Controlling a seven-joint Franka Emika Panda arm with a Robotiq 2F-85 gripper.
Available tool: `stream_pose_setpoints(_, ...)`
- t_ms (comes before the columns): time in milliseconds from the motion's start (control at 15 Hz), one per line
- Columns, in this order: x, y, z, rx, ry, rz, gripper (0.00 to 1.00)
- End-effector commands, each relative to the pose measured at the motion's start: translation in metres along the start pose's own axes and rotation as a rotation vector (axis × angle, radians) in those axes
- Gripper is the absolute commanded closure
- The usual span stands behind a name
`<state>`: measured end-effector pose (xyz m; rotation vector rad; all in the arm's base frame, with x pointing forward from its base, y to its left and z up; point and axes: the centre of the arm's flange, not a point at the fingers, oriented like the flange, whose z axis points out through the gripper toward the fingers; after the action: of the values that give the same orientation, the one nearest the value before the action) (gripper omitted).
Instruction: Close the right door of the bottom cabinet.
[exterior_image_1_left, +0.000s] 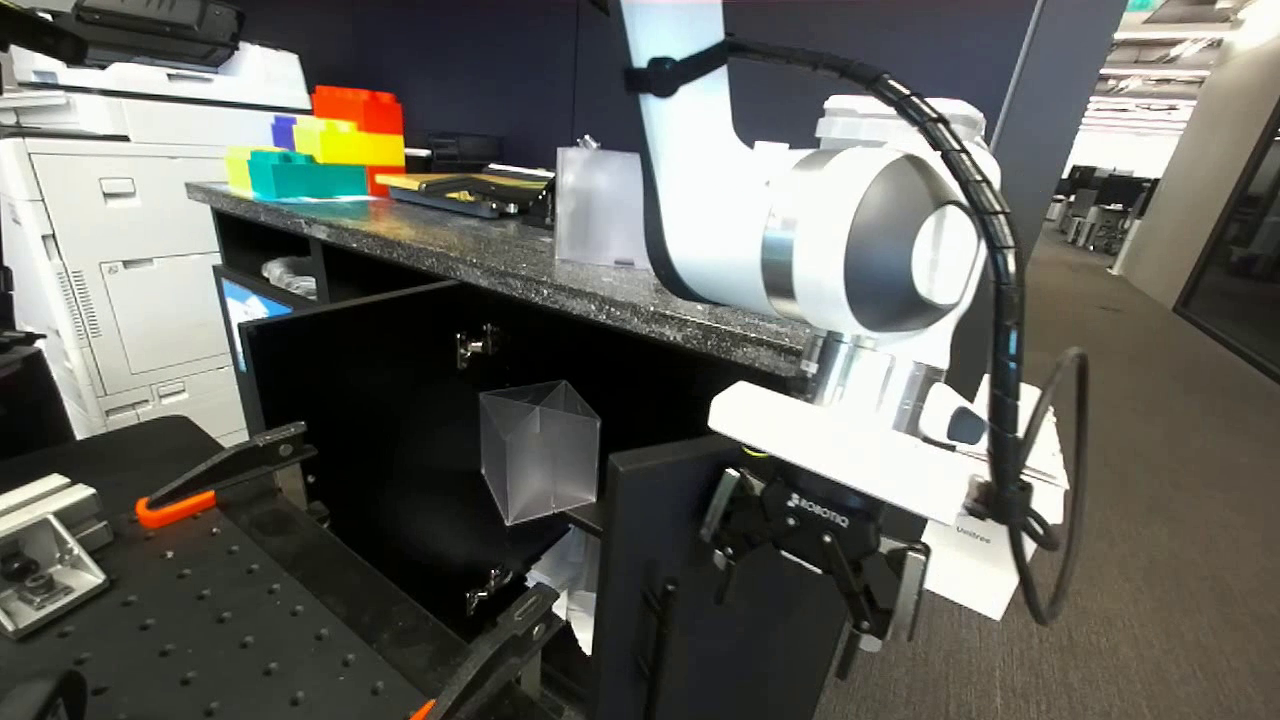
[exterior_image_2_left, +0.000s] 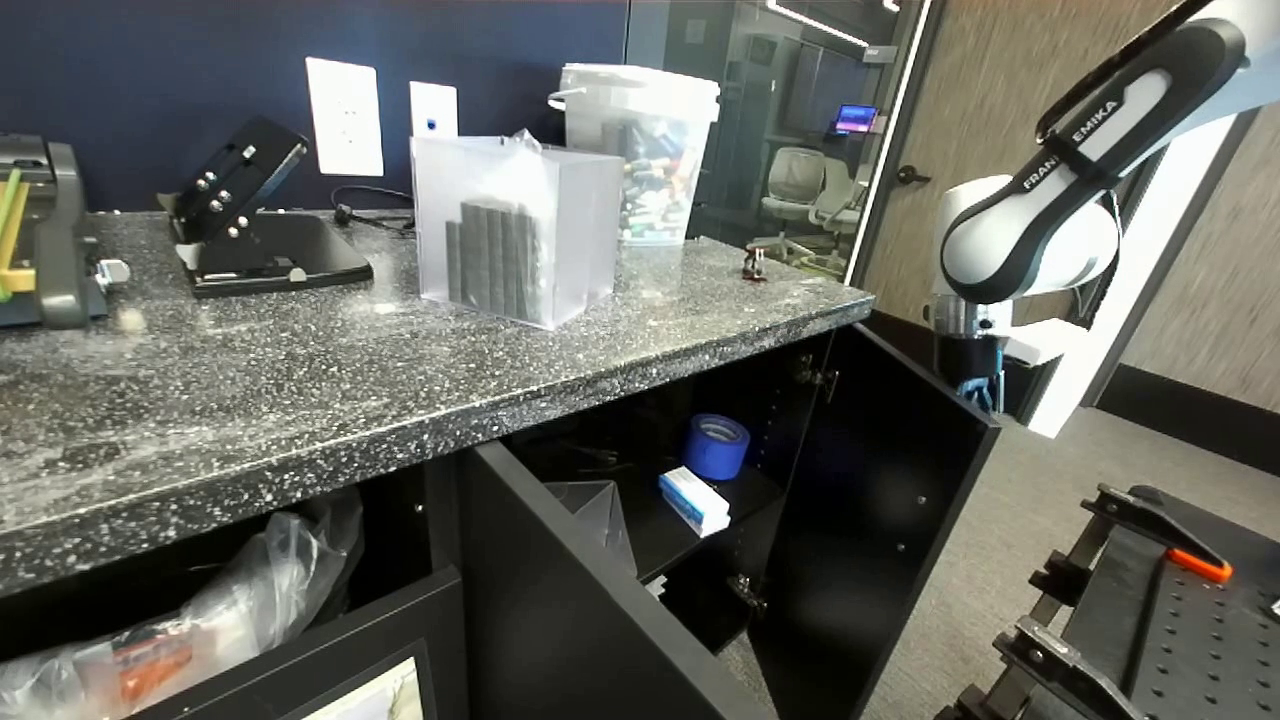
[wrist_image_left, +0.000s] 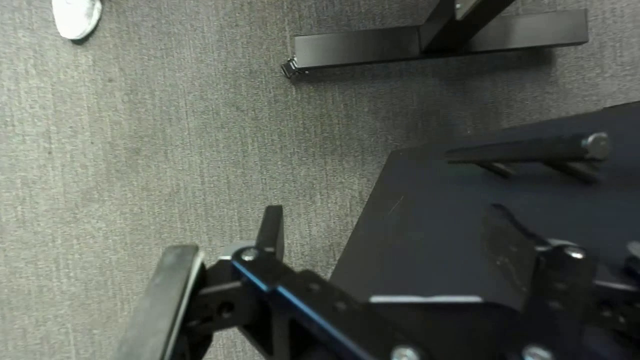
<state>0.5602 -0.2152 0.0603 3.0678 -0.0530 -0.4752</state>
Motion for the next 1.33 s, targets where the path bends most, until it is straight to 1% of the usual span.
stream_pose_setpoints(0,-0.021,-0.048,-0.020,0.050,0.072,-0.039,0.00)
stream_pose_setpoints(200,-0.028,-0.068,-0.036,0.048,0.182,-0.046,0.00)
stream_pose_setpoints(400,-0.034,-0.069,-0.061,0.037,0.358,-0.018,0.00)
stream_pose_setpoints(533,-0.027,-0.067,-0.070,0.040,0.465,0.017,0.00)
stream_pose_setpoints(600,-0.017,-0.071,-0.070,0.052,0.498,0.032,0.00)
stream_pose_setpoints(667,-0.008,-0.079,-0.067,0.063,0.508,0.035,0.00)
stream_pose_setpoints(867,0.024,-0.126,-0.054,0.063,0.535,0.026,0.00)
stream_pose_setpoints(1067,0.032,-0.164,-0.046,0.059,0.559,0.009,0.00)
stream_pose_setpoints(1267,0.027,-0.178,-0.048,0.063,0.579,-0.004,0.00)
